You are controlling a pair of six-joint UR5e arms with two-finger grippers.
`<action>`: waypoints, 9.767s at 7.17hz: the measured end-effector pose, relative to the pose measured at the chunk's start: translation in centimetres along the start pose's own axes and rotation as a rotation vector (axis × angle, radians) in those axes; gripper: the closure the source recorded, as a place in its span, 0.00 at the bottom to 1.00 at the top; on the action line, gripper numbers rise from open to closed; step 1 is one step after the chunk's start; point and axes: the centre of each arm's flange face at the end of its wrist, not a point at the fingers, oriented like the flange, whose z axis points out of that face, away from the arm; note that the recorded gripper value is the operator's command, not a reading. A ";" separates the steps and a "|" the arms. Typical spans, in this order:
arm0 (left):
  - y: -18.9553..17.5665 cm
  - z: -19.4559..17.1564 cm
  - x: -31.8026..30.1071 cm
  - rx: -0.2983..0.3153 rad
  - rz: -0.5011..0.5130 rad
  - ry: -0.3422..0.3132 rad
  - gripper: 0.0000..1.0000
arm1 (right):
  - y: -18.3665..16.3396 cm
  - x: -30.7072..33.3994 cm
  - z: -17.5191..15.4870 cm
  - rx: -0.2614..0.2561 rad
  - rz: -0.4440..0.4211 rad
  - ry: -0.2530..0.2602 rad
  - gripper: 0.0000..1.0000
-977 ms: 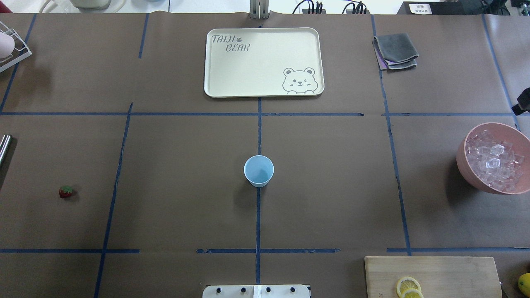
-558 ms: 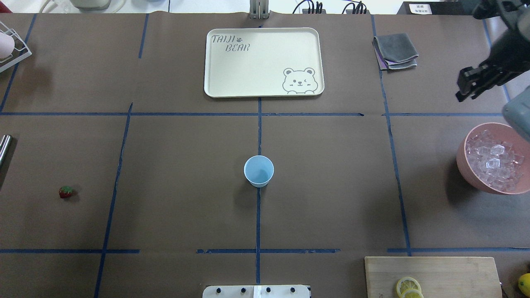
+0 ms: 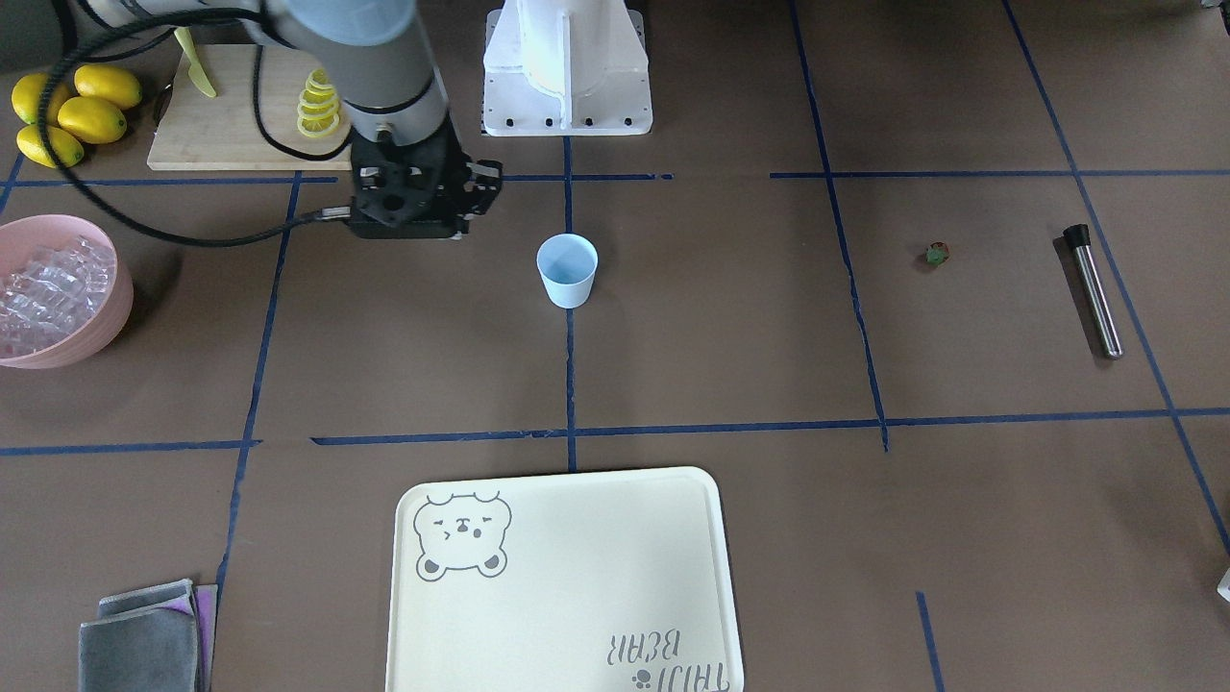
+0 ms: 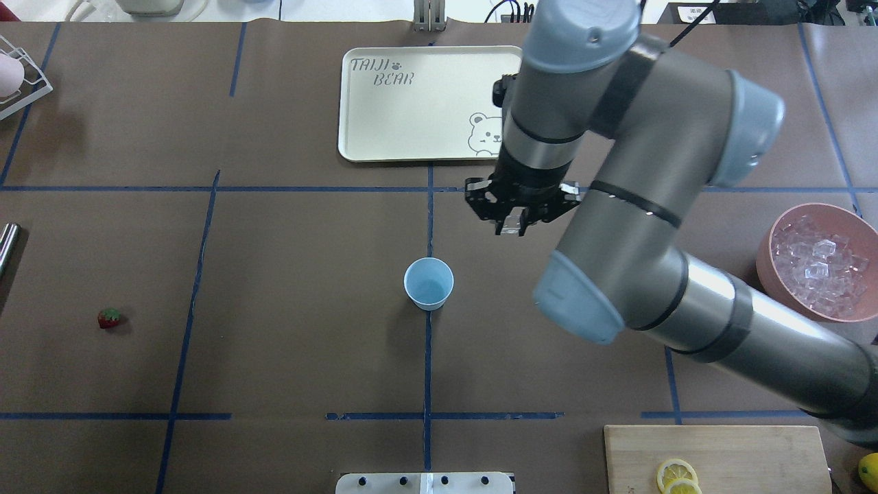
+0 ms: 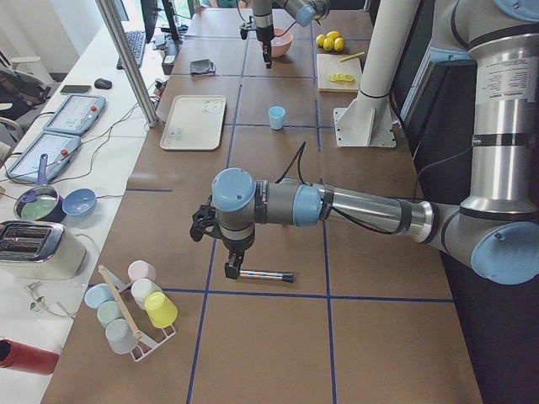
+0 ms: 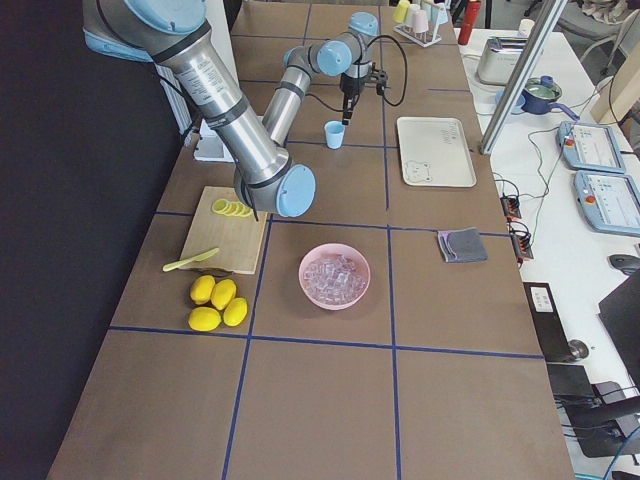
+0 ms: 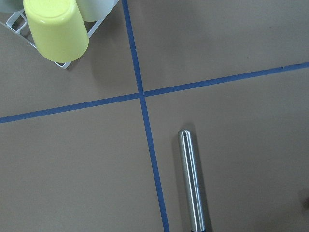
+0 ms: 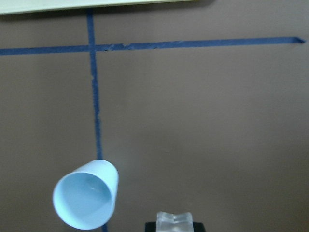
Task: Mash ice and strawberries in cup
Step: 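Carry the ice cube with the right gripper over the light-blue cup, then open the right gripper to drop the ice cube into the cup, then move the right gripper back over the pink bowl, then lower the right gripper into the bowl and grasp another ice cube, then carry the ice cube with the right gripper over the cup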
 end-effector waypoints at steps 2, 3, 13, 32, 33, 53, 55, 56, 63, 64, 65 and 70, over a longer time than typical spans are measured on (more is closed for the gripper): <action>0.0 0.2 -0.2 -0.004 -0.004 0.000 0.00 | 1.7 -6.0 4.8 0.010 0.031 0.016 1.00; 0.0 0.2 -0.2 -0.004 -0.004 0.000 0.00 | 2.4 -7.0 6.2 0.005 0.032 0.028 1.00; -0.1 0.3 -0.2 -0.005 -0.002 0.000 0.00 | 3.5 -8.8 9.4 0.018 0.002 0.032 0.30; -0.3 -1.1 1.2 0.025 -0.003 -0.003 0.00 | 0.7 42.3 -1.7 0.174 0.078 0.008 0.02; -0.4 -1.2 1.3 0.027 -0.008 -0.003 0.00 | 0.1 44.2 -0.4 0.150 0.096 0.025 0.02; -0.5 -2.8 3.0 0.058 -0.016 -0.008 0.00 | -1.9 50.7 10.7 -0.034 0.122 0.166 0.35; -0.5 -2.9 3.1 0.059 -0.015 -0.008 0.00 | -1.9 50.8 10.9 -0.037 0.126 0.170 0.64; -0.5 -2.9 3.1 0.059 -0.015 -0.008 0.00 | -1.9 50.8 10.9 -0.037 0.126 0.170 0.84; -0.6 -2.9 3.1 0.058 -0.041 -0.006 0.00 | -1.2 46.8 2.1 0.095 0.082 0.072 1.00; -0.6 -2.8 3.1 0.058 -0.043 -0.006 0.00 | -1.4 44.5 0.1 0.127 0.054 0.045 1.00; -0.6 -2.8 3.1 0.057 -0.045 -0.006 0.00 | -2.1 41.0 -1.1 0.143 0.015 0.021 1.00; -0.6 -2.6 2.8 0.051 -0.052 -0.006 0.00 | -2.2 14.4 -1.2 0.092 -0.007 0.006 1.00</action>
